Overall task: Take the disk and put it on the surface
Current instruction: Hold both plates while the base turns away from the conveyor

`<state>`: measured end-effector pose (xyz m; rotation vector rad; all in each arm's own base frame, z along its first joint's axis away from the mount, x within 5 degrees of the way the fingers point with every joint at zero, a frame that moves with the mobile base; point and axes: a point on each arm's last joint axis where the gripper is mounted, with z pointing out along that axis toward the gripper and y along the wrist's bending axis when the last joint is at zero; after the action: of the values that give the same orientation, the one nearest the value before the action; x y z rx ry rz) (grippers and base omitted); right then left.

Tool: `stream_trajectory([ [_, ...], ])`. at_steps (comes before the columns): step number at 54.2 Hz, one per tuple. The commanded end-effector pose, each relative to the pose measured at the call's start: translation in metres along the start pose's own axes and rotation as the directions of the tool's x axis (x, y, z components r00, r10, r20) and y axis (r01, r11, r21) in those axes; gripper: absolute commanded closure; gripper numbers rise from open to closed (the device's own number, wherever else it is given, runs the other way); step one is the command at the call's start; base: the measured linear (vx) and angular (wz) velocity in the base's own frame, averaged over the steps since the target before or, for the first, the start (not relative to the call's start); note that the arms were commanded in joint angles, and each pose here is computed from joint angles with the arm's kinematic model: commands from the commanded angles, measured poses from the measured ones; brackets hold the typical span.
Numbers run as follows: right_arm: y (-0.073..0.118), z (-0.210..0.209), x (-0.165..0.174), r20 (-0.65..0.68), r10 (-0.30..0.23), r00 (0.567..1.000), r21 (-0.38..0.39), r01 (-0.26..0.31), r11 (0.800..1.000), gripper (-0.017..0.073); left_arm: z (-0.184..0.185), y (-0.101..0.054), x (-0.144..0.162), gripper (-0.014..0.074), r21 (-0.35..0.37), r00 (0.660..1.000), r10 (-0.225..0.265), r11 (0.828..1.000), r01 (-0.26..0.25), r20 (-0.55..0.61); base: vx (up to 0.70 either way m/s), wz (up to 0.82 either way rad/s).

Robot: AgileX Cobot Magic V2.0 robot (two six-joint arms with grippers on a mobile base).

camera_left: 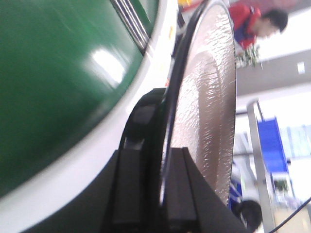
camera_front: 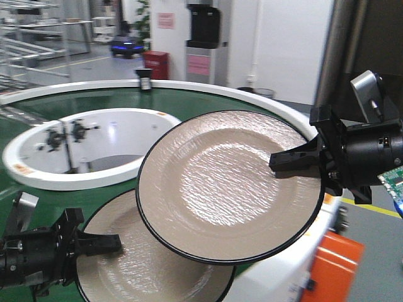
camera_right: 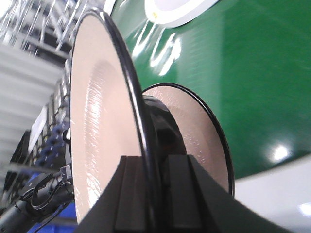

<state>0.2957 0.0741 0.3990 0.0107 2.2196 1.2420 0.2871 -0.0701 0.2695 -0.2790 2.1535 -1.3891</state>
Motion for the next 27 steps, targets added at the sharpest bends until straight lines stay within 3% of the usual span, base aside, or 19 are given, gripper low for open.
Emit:
stream_trajectory([
  [1,0.0279,-0.0161,-0.0083,0.109,0.009,0.994,-0.11,0.003,0.994,0.0564,-0.0097,-0.0308,-0.0052,0.0595,0.154,0.999,-0.028,0.988,0.022,0.042,-0.18,-0.61],
  [27,0.0279,-0.0161,-0.0083,0.109,0.009,0.994,-0.11,0.003,0.994,0.0564,-0.0097,-0.0308,-0.0051,0.0595,0.154,0.999,-0.028,0.988,0.022,0.042,-0.15,-0.69],
])
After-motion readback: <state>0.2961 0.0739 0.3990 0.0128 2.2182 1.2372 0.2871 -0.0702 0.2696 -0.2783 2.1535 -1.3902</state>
